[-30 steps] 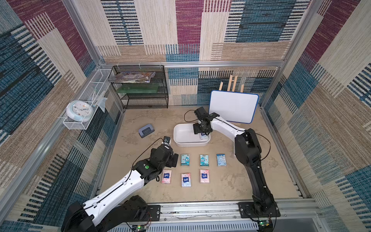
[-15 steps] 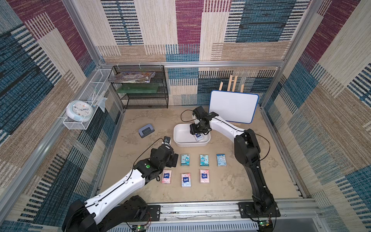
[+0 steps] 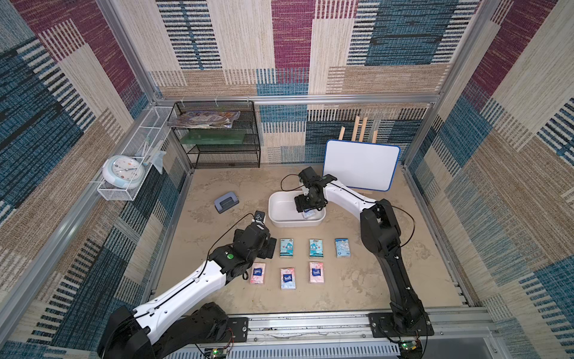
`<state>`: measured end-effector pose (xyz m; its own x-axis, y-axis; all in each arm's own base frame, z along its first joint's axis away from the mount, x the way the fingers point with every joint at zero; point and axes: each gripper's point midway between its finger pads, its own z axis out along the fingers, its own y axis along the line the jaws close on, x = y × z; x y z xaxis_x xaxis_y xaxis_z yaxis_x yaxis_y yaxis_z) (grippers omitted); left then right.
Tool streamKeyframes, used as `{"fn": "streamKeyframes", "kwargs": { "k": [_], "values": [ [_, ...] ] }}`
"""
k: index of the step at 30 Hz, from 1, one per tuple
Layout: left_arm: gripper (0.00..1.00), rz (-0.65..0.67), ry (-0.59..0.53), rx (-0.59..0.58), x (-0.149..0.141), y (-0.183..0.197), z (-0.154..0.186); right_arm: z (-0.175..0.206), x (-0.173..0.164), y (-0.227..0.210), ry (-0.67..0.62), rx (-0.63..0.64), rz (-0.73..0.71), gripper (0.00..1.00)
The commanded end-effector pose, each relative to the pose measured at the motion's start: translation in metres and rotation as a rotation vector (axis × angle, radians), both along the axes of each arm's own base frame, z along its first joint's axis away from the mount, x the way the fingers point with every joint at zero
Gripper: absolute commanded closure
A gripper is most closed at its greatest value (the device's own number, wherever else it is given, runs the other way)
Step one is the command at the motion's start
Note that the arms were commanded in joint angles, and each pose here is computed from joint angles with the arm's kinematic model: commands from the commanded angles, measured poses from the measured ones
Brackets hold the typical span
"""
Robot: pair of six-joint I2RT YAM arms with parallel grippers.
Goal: Take the pocket tissues out of the storage box
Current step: Pick up the pocket tissues from the storage box.
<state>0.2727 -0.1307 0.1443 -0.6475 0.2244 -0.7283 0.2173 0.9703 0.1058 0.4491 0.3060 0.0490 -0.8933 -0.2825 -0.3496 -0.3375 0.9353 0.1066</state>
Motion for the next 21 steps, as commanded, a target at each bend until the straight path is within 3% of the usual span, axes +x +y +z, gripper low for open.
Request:
{"fn": "streamKeyframes", "kwargs": {
  "k": [1, 9, 21],
  "values": [
    [0.00, -0.007, -0.020, -0.007, 0.003, -0.003, 0.006, -0.009, -0.005, -0.002, 0.027, -0.021, 0.014, 0.22],
    [0.00, -0.002, -0.029, -0.003, 0.004, -0.001, 0.009, -0.005, -0.003, -0.002, 0.019, -0.023, 0.008, 0.44],
    [0.00, -0.041, -0.081, -0.038, -0.001, -0.003, 0.027, 0.063, -0.001, 0.003, -0.075, 0.082, -0.022, 0.47]
  ]
}}
